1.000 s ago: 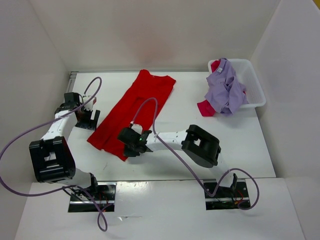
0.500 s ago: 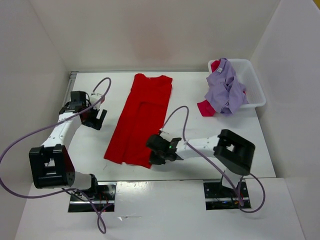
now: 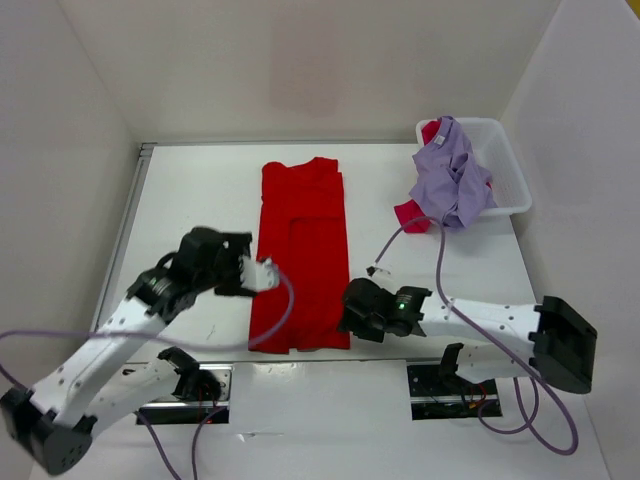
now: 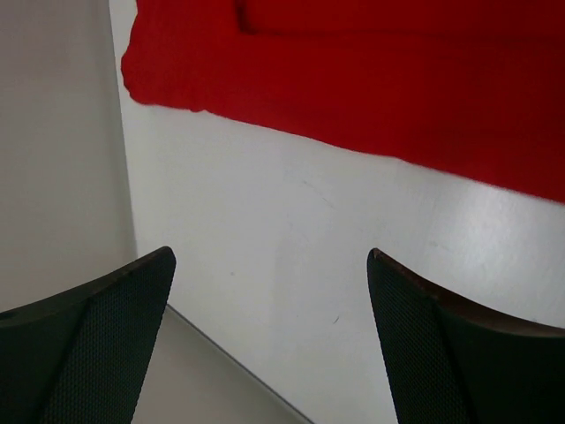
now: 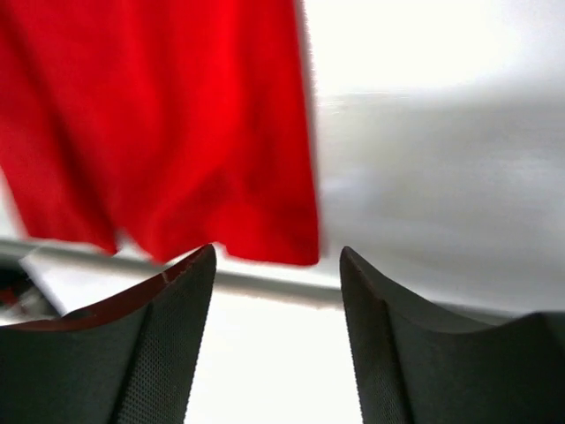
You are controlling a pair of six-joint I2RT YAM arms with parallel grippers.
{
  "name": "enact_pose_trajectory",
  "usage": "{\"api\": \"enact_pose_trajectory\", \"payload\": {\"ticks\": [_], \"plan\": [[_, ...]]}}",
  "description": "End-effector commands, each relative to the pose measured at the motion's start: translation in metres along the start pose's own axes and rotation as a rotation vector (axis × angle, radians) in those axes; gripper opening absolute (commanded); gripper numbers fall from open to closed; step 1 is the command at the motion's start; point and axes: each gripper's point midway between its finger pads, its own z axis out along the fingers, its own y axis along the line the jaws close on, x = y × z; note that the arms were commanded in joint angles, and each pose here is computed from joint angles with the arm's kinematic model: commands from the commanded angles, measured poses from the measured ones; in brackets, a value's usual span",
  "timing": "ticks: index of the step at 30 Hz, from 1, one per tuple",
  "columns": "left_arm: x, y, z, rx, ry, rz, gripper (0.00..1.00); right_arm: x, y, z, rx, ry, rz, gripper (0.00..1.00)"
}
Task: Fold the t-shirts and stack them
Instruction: Grab the bottom of the folded rectangular tshirt with both arms
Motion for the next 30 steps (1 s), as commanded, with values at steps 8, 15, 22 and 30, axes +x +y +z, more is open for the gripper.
{"api": "enact_pose_trajectory", "payload": {"ticks": [8, 15, 22, 30], "plan": [[0.008, -0.15, -0.055, 0.118, -0.453, 0.841, 0.92, -0.025, -0.001, -0.032, -0.067, -0.089, 0.022, 0.65], [-0.003, -0.178, -0.046, 0.341, -0.562, 0.908, 0.9, -0.023, 0.001, -0.028, -0.085, -0.067, 0.038, 0.65], [-0.005, -0.207, -0.028, 0.659, -0.558, 0.933, 0.82, -0.029, -0.005, -0.027, -0.093, -0.062, 0.093, 0.65], [0.009, -0.219, 0.0, 0.76, -0.467, 1.103, 0.65, -0.029, -0.011, -0.023, -0.078, -0.039, 0.077, 0.65]]}}
